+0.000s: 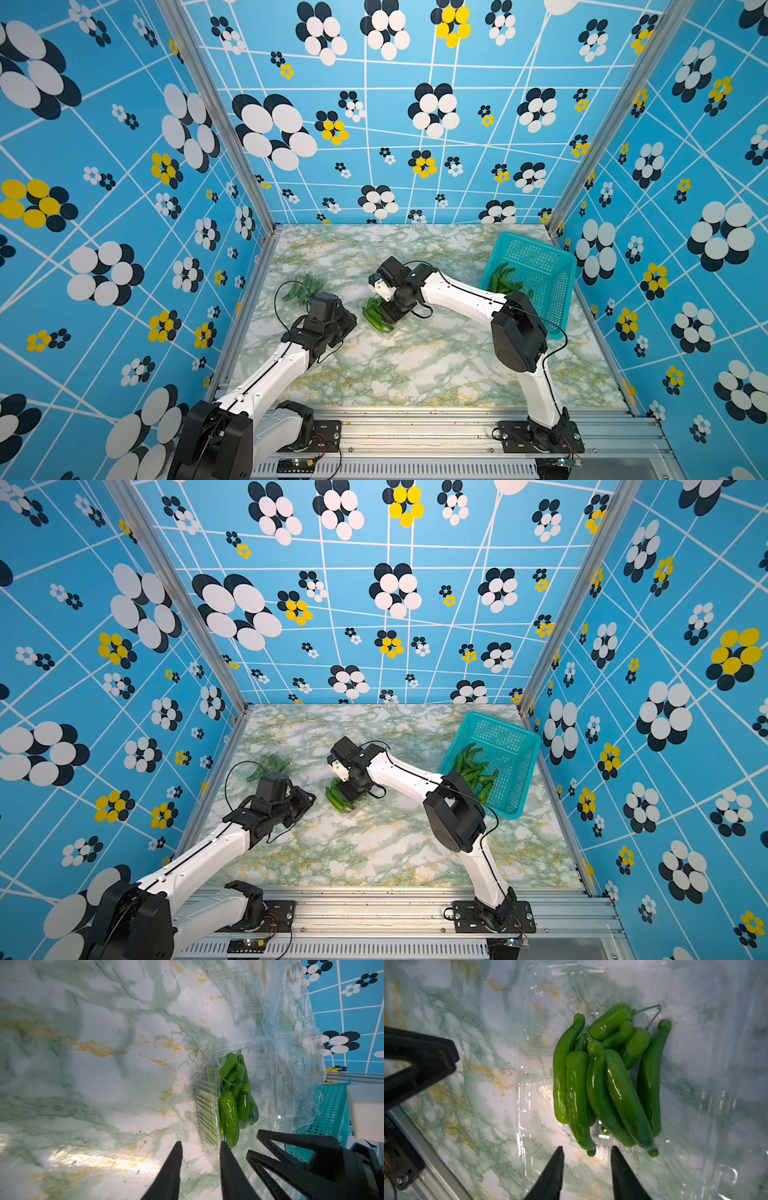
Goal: Take small green peppers out of containers
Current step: Pick up the green pepper from the packing box.
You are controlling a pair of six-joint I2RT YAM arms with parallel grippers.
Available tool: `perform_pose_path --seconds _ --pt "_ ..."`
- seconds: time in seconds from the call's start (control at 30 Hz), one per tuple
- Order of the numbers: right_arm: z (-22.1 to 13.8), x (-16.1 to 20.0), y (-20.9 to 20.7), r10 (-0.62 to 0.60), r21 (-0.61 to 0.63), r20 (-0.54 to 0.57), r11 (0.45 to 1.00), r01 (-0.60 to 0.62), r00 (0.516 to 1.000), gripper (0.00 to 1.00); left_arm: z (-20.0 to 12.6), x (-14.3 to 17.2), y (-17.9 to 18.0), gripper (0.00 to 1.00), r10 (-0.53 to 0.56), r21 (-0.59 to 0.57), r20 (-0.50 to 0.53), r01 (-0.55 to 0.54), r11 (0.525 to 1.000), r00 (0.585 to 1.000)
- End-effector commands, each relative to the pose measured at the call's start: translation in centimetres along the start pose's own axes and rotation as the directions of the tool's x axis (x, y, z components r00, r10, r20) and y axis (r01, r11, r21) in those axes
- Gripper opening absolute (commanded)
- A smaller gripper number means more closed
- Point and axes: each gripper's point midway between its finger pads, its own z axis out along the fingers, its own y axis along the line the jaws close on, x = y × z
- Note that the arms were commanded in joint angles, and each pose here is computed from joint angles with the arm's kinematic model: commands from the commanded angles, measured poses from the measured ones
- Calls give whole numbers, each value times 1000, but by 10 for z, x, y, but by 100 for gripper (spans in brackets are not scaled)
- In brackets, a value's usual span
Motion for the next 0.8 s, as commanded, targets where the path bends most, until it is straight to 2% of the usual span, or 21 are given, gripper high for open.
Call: perform_pose_path --seconds 0.0,0.1,0.57,0.77 --pt "10 -5 9 -21 -29 -4 999 21 1000 37 -1 3 4 33 4 6 -6 -3 1000 1000" --pt "18 -3 11 -19 -41 -23 999 18 1000 34 0 5 5 34 3 6 -11 -3 1000 1000" --pt "39 0 14 -28 -39 -62 999 26 998 33 2 8 9 34 -2 11 -17 2 1000 1000" --pt "40 1 13 -28 -33 -66 999 26 997 17 4 9 10 34 -3 11 -21 3 1000 1000"
